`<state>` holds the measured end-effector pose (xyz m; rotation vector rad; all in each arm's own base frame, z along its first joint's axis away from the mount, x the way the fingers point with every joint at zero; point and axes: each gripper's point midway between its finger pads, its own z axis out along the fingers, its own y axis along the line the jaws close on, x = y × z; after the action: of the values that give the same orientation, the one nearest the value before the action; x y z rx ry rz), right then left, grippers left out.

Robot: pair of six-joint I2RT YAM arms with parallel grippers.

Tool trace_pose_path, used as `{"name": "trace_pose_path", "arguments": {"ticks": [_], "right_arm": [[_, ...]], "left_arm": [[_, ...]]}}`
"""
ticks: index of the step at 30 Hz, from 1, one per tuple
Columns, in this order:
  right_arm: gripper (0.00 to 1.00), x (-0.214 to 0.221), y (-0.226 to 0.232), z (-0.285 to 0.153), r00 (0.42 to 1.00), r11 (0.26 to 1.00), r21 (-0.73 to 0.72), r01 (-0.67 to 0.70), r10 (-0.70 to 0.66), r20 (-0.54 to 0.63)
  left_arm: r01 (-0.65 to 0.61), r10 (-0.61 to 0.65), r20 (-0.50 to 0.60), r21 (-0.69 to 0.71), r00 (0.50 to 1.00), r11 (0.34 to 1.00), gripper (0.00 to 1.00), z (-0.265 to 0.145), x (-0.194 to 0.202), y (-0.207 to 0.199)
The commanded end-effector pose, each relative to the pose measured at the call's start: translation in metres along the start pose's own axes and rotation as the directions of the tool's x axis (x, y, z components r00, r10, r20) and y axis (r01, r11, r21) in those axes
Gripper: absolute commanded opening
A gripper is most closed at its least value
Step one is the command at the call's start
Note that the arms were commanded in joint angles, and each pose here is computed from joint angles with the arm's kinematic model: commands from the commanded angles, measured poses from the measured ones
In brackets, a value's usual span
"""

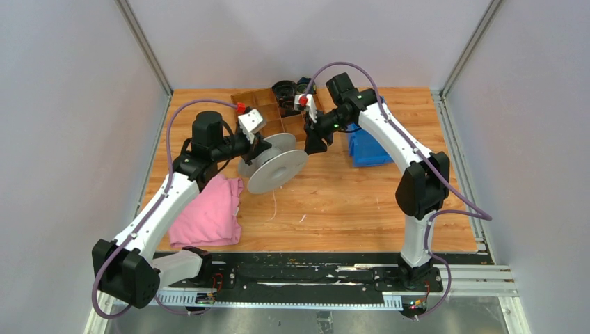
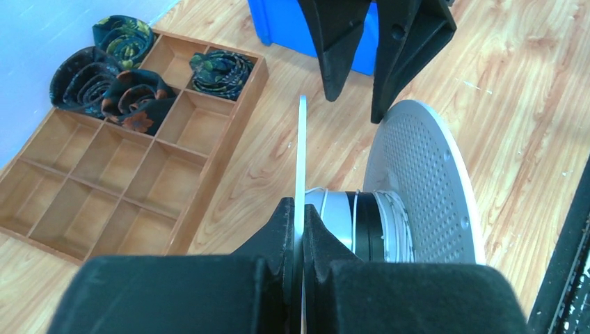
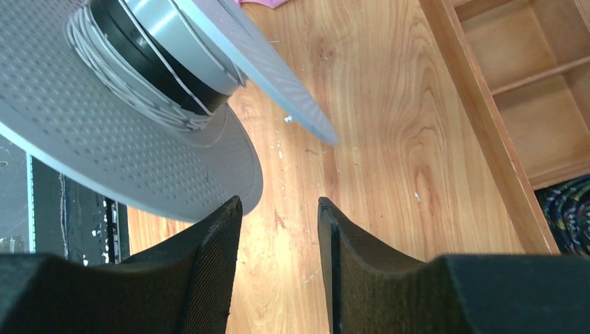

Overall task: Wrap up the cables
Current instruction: Wrap the cable around the cable reel.

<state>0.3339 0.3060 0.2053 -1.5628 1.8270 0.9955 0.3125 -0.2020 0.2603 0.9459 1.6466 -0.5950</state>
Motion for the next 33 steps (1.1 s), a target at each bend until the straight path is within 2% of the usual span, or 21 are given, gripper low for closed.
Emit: {"name": "trace_pose_path", "arguments": {"ticks": [1,6,11,15,20,22,27,33], "right_arm": [[0.45,-0.006,0.002,-0.025,1.000,1.000,0.026,-0.013,0.013,0.012],[0.45,-0.010,-0.001,-0.034,0.998,0.997,0.048,-0.052,0.050,0.040],[0.47,-0.003,-0.023,-0.039,0.964,0.960,0.117,-0.253,0.240,0.112],[0.50,0.000,-0.035,-0.034,0.883,0.899,0.062,-0.433,0.409,0.232],[0.58,0.023,-0.037,0.003,0.792,0.835,0.011,-0.550,0.517,0.324],[0.59,0.031,-0.033,0.020,0.774,0.824,-0.018,-0.566,0.539,0.331],[0.61,0.047,-0.018,0.063,0.801,0.839,-0.032,-0.544,0.530,0.280],[0.59,0.068,-0.022,0.098,0.814,0.839,-0.032,-0.543,0.535,0.226]], "left_arm": [[-0.077,0.085,0.079,-0.104,0.993,0.992,0.00,-0.006,-0.040,0.025],[-0.042,0.051,0.048,-0.165,0.998,0.985,0.00,-0.007,-0.036,0.037],[0.109,-0.085,0.091,-0.304,0.992,0.946,0.00,-0.012,-0.040,0.058],[0.243,-0.205,0.134,-0.432,0.970,0.869,0.00,-0.020,-0.042,0.079],[0.361,-0.326,0.166,-0.562,0.931,0.744,0.00,-0.030,-0.032,0.101],[0.396,-0.364,0.178,-0.585,0.914,0.708,0.00,-0.031,-0.029,0.104],[0.469,-0.431,0.215,-0.585,0.877,0.661,0.00,-0.031,-0.031,0.105],[0.507,-0.462,0.238,-0.578,0.854,0.639,0.00,-0.033,-0.035,0.103]]}}
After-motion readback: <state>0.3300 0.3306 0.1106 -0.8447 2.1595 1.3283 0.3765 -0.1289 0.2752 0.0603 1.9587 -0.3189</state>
